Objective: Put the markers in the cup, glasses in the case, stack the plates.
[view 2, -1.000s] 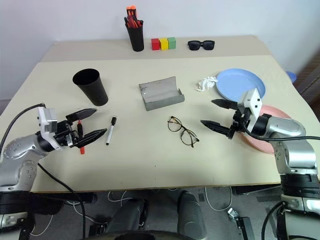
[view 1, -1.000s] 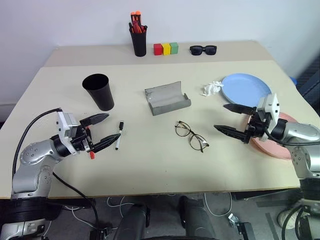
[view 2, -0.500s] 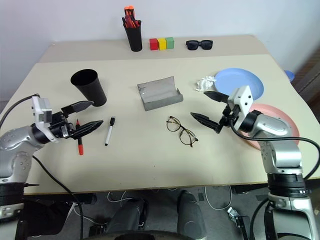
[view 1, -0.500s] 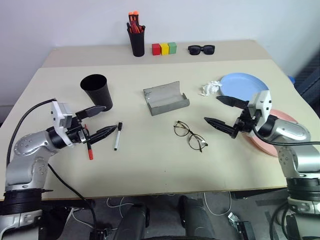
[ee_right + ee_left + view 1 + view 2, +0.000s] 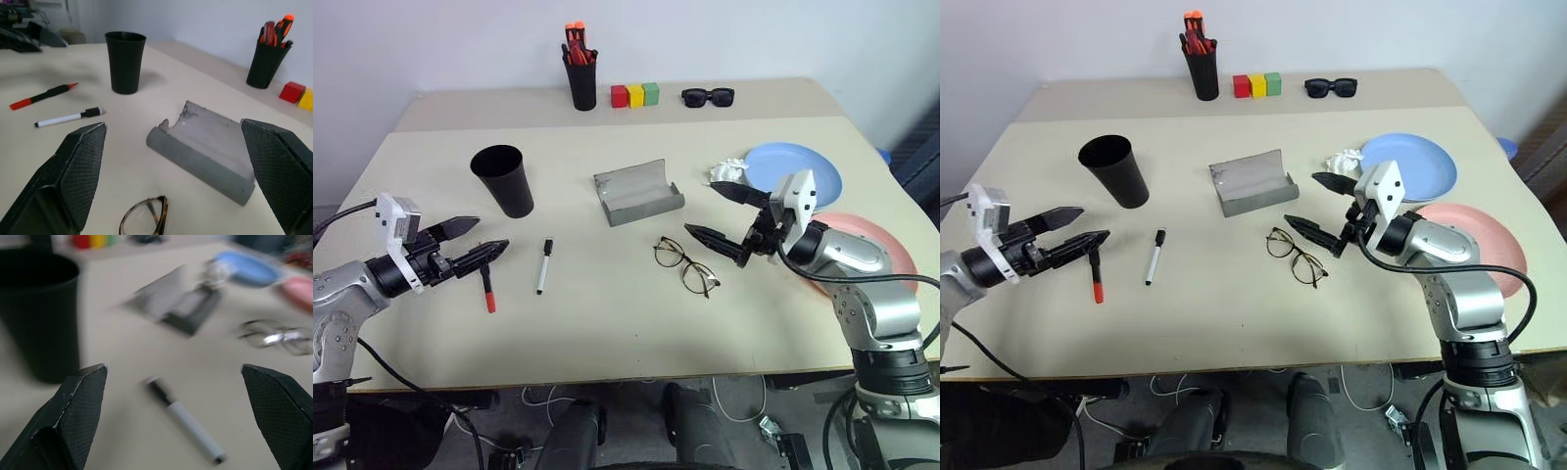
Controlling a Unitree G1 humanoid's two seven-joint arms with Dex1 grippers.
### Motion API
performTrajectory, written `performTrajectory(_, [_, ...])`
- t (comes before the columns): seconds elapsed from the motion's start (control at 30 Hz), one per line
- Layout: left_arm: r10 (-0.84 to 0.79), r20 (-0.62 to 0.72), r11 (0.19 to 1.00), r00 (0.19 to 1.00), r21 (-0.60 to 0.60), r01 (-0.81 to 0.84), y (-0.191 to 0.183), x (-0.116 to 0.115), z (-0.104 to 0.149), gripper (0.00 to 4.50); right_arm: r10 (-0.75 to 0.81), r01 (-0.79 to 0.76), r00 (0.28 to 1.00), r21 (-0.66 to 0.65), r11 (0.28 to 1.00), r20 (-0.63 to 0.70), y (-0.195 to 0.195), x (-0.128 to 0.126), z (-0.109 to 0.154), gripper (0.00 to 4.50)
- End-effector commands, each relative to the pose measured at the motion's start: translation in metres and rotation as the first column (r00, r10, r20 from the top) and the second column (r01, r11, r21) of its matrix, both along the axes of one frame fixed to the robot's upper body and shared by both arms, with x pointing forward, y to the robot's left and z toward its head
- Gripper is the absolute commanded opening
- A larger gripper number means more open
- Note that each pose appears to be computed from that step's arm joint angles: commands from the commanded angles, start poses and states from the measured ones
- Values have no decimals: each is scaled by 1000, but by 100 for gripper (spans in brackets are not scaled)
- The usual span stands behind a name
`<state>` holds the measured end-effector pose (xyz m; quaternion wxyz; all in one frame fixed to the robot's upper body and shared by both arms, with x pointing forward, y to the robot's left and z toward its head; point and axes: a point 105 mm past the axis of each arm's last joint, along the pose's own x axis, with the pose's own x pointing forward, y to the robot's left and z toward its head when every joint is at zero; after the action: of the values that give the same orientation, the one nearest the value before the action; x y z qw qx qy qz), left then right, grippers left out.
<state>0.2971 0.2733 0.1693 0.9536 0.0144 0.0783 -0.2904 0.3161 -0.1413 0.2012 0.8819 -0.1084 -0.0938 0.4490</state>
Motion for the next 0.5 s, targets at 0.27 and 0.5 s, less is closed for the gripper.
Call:
performTrajectory(0.27, [374,-156,926,914,123,-358,30,8,10,450,41,-42,996,4,999,75,18,-11,5,448])
performTrajectory(0.5, [594,-220,804,774,190,-563,32,5,14,450,54,-55,997,14,998,49,22,-18,-3,448])
